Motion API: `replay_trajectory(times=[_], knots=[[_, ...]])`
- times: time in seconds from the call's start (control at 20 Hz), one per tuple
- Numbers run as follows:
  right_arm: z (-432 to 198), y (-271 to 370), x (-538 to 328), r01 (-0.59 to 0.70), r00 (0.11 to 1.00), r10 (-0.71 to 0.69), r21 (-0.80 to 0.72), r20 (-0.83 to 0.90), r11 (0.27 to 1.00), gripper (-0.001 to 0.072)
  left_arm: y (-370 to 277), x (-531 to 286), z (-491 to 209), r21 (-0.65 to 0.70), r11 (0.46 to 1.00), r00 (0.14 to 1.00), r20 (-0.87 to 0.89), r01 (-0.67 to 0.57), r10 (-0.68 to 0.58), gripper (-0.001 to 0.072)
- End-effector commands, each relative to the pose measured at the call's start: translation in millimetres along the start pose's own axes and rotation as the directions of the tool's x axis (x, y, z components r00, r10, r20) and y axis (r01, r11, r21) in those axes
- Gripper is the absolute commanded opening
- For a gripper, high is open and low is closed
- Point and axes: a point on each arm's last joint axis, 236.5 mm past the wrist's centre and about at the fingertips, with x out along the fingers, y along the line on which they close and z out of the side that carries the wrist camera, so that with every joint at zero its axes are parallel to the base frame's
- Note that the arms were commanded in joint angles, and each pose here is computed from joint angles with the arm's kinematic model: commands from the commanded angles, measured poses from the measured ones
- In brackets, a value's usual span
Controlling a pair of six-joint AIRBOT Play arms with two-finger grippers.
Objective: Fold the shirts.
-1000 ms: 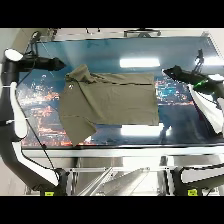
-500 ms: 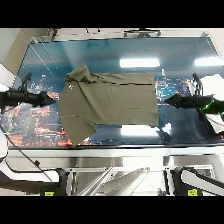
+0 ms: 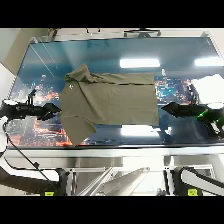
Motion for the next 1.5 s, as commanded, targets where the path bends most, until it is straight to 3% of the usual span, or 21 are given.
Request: replay_trajectory(times=[0.0, 0.1, 0.2, 0.25, 0.55, 0.75, 0.85, 1.1, 1.2, 1.3, 1.45], knots=[[-1, -3, 1, 0.007, 1.0, -0.007, 0.017, -0.003, 1.0, 0.0316, -4, 25, 10, 0.04, 0.997, 0.998, -0.026, 0.059, -0.058, 0.0622], [-12, -16, 0, 0.066, 0.997, -0.064, 0.042, -0.047, 0.997, 0.0317, -21, 32, 12, 0.088, 0.991, 0.992, -0.084, 0.101, -0.094, 0.0282], [-28, -36, -1, 0.15, 0.983, -0.141, 0.074, -0.118, 0.986, 0.0322, -39, 33, 11, 0.137, 0.98, 0.98, -0.152, 0.148, -0.127, 0.0071], [-37, -41, 0, 0.164, 0.976, -0.15, 0.081, -0.157, 0.983, 0.0323, -48, 32, 10, 0.158, 0.974, 0.975, -0.176, 0.163, -0.135, 0.0001], [-78, -33, 37, 0.114, 0.942, -0.066, 0.127, -0.328, 0.985, 0.0322, -68, 19, 21, 0.206, 0.964, 0.976, -0.176, 0.168, -0.132, 0.0], [-89, -7, 66, 0.008, 0.934, 0.039, 0.131, -0.355, 0.991, 0.0311, -72, 14, 20, 0.204, 0.964, 0.976, -0.173, 0.169, -0.134, 0.0001], [-76, 12, 68, -0.08, 0.946, 0.11, 0.109, -0.304, 0.991, 0.0015, -77, 13, 16, 0.194, 0.962, 0.97, -0.191, 0.19, -0.152, 0.0001], [-11, 98, 13, -0.262, 0.949, 0.241, -0.086, -0.201, 0.961, 0.0014, -137, -37, 18, 0.265, 0.923, 0.959, -0.121, 0.279, -0.255, 0.0], [27, 156, -48, -0.315, 0.949, 0.305, -0.235, -0.08, 0.92, 0.0015, -183, -87, 12, 0.352, 0.878, 0.944, -0.053, 0.323, -0.326, 0.0001], [60, 212, -131, -0.273, 0.931, 0.346, -0.407, 0.116, 0.872, 0.0014, -241, -152, -4, 0.465, 0.795, 0.891, 0.028, 0.389, -0.452, 0.0001], [74, 280, -259, -0.035, 0.832, 0.356, -0.601, 0.425, 0.798, 0.0014, -345, -275, -58, 0.732, 0.554, 0.696, 0.154, 0.396, -0.701, 0.0002]])
